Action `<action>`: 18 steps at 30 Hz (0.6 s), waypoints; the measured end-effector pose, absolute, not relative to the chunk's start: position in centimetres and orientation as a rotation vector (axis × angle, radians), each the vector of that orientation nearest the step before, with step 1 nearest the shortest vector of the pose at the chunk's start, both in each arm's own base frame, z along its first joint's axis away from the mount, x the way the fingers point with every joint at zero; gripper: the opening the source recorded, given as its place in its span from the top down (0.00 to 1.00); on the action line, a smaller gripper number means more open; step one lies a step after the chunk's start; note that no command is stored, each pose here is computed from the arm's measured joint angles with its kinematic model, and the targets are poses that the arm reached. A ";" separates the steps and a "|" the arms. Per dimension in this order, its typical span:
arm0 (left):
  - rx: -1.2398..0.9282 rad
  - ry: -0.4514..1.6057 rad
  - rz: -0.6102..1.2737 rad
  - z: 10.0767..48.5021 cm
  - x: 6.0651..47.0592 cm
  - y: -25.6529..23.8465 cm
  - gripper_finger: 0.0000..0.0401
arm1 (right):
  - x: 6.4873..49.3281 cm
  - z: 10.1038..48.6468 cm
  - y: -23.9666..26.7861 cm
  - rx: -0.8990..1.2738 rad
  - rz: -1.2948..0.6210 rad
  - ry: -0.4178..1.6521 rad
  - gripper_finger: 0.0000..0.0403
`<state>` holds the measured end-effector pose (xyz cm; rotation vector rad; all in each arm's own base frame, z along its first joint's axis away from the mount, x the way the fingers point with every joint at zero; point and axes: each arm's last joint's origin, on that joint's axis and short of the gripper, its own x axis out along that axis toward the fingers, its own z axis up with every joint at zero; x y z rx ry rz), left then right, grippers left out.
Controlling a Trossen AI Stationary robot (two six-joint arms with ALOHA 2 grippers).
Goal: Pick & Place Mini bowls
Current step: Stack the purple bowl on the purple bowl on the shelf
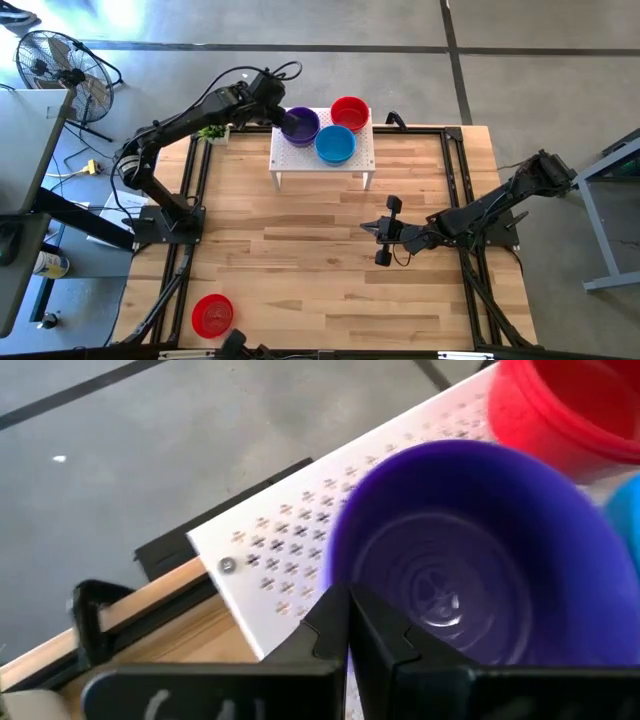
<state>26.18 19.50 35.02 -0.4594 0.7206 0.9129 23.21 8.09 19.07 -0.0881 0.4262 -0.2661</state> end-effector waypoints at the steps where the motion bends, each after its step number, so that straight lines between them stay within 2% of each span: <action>1: -0.465 0.715 0.896 35.0 26.3 19.5 1.00 | 23.2 19.1 8.1 -0.088 -0.266 0.426 1.00; 9: -0.427 0.703 0.782 34.9 27.4 19.3 1.00 | 23.2 19.1 8.1 -0.088 -0.266 0.426 1.00; 18: -0.404 0.786 0.812 32.5 28.8 20.3 1.00 | 23.2 19.1 8.1 -0.088 -0.266 0.426 1.00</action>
